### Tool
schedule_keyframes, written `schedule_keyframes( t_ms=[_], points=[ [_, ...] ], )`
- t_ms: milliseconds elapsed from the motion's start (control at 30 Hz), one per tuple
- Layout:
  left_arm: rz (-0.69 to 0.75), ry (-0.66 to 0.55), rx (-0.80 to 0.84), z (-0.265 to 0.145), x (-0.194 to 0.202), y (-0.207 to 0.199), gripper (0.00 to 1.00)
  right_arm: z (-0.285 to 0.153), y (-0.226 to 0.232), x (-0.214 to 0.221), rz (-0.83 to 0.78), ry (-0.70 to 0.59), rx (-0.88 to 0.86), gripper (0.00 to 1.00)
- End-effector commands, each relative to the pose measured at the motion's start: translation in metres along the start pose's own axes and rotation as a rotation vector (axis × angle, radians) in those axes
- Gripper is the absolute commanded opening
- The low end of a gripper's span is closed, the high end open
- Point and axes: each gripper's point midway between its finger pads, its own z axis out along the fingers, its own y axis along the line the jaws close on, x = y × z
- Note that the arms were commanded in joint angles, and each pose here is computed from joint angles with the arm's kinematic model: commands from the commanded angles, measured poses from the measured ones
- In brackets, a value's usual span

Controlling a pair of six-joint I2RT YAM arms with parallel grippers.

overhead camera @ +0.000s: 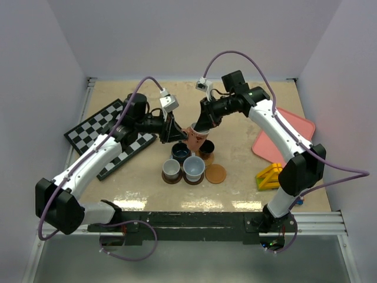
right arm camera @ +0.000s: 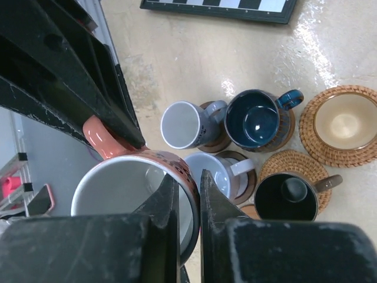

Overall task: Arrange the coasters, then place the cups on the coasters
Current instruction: Place the cup on the coaster.

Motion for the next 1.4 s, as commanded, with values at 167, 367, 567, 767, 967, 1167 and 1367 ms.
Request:
schedule_keyframes(
  t_ms=[167,367,567,767,967,1167,1367],
  points=[
    [-0.028,-0.089,-0.314,-0.017,-0.03,0.044,0.75,-0.041,-0.014,-0.032,0.054,-0.175,0.321,0.0],
    [0.03,-0.31,-0.646,-0.079,-0.077,0.067,1.0,-0.099,-0.012,-0.027,0.305,-0.536,0.592,0.0],
    [-0.09,-0.385,-0.787,-0.098,-0.081,0.089,1.0,-0.115,-0.011,0.023,0.507,-0.64,0.772,0.0],
    [-0.14,-0.357,-0.805,-0.099,-0.071,0.09,1.0,-0.1,-0.022,0.078,0.65,-0.614,0.865,0.0],
    [-0.151,-0.344,-0.833,-0.105,-0.063,0.088,1.0,-0.089,-0.033,0.116,0.703,-0.538,0.956,0.0],
    [-0.182,-0.334,-0.885,-0.11,-0.057,0.096,1.0,-0.062,-0.042,0.137,0.753,-0.488,0.984,0.0],
    [-0.205,-0.338,-0.935,-0.115,-0.053,0.105,1.0,-0.038,-0.038,0.153,0.751,-0.453,0.996,0.0]
  ],
)
